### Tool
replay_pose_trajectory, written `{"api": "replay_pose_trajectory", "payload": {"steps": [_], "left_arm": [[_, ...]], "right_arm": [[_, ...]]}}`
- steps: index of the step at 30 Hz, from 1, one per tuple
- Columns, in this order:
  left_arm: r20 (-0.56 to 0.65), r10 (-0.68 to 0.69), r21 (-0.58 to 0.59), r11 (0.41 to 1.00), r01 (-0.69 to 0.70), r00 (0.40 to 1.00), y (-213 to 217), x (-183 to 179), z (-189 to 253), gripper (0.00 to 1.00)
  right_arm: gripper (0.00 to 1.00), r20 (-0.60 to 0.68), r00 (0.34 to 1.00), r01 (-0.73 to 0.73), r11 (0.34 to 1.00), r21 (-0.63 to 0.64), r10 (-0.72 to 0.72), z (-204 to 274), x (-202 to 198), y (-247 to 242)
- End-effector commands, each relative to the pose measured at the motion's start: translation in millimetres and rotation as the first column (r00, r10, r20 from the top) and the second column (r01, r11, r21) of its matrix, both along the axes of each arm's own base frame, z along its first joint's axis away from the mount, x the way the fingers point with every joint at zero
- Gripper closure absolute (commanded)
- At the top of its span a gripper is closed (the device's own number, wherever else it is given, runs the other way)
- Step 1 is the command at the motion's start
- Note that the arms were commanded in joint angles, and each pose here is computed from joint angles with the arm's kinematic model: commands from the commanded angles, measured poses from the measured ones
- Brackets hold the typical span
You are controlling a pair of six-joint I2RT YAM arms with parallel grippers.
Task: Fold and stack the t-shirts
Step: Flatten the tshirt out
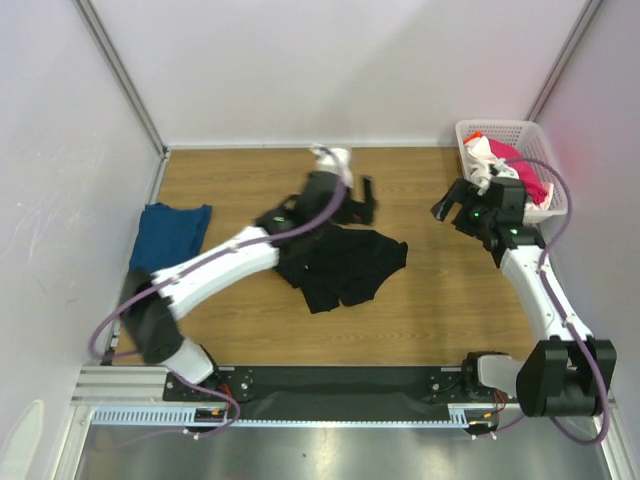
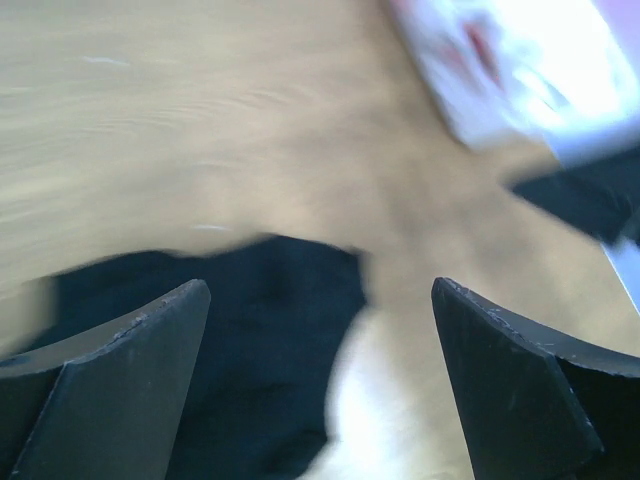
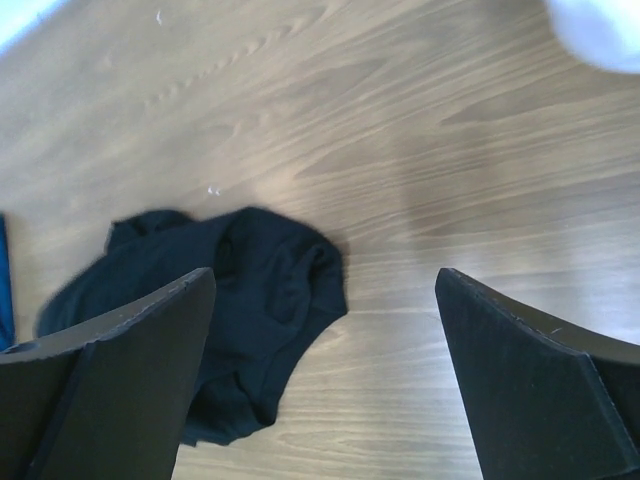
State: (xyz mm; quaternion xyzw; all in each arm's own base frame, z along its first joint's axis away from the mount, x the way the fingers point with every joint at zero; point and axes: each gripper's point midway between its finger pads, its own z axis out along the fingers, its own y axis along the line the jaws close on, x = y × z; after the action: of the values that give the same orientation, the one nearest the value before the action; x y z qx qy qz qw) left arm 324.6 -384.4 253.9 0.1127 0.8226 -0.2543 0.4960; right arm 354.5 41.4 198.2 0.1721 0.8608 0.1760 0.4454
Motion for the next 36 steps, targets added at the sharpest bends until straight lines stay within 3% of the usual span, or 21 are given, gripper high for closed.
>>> {"api": "replay_pose_trajectory", "payload": {"steps": [1,3,8,12,16,20,23,27,31,36], "left_arm": [[-0.004,0.289,0.034,0.957,-0.289,0.957,119.0,37.3,0.2,0.0],[-0.103,0.382,0.112,0.922,-0.371,0.918,168.1,35.4,-45.8,0.0],[-0.221,0.418,0.173,0.906,-0.386,0.881,203.8,0.9,-105.9,0.01],[-0.276,0.348,0.08,0.937,-0.339,0.896,191.3,-14.2,-118.7,0.04],[-0.242,0.248,0.008,0.967,-0.254,0.938,183.5,-27.4,-119.5,0.08],[-0.169,0.203,0.007,0.979,-0.205,0.965,192.7,-41.1,-120.4,0.1],[-0.143,0.164,-0.017,0.986,-0.168,0.976,187.4,-43.2,-120.4,0.1],[-0.197,0.183,0.072,0.982,-0.172,0.963,181.8,-42.4,-142.0,0.11],[-0.236,0.241,0.128,0.968,-0.215,0.941,181.5,-40.2,-160.2,0.12],[-0.256,0.327,0.175,0.941,-0.289,0.91,188.1,-30.7,-170.7,0.23]], "right_arm": [[0.0,-0.003,0.992,-0.124,0.992,-0.01,0.124,-13.8,7.9,44.8],[0.01,-0.016,0.985,-0.173,0.983,-0.057,0.172,-25.1,9.1,64.3],[0.09,-0.104,0.953,-0.289,0.957,-0.024,0.285,-55.7,4.5,113.7],[0.16,-0.132,0.922,-0.365,0.931,0.019,0.364,-75.6,-10.5,136.1],[0.28,-0.102,0.85,-0.52,0.854,-0.001,0.517,-90.8,-40.9,163.7],[0.25,-0.068,0.804,-0.595,0.795,-0.12,0.591,-92.2,-47.9,174.4],[0.25,-0.023,0.761,-0.647,0.757,-0.095,0.648,-88.7,-52.7,186.9],[0.28,0.016,0.696,-0.711,0.693,-0.119,0.718,-82.3,-67.3,205.3],[0.28,0.075,0.612,-0.732,0.6,-0.324,0.787,-70.1,-79.5,231.0],[0.35,0.059,0.535,-0.785,0.521,-0.334,0.843,-74.8,-93.8,259.6]]}}
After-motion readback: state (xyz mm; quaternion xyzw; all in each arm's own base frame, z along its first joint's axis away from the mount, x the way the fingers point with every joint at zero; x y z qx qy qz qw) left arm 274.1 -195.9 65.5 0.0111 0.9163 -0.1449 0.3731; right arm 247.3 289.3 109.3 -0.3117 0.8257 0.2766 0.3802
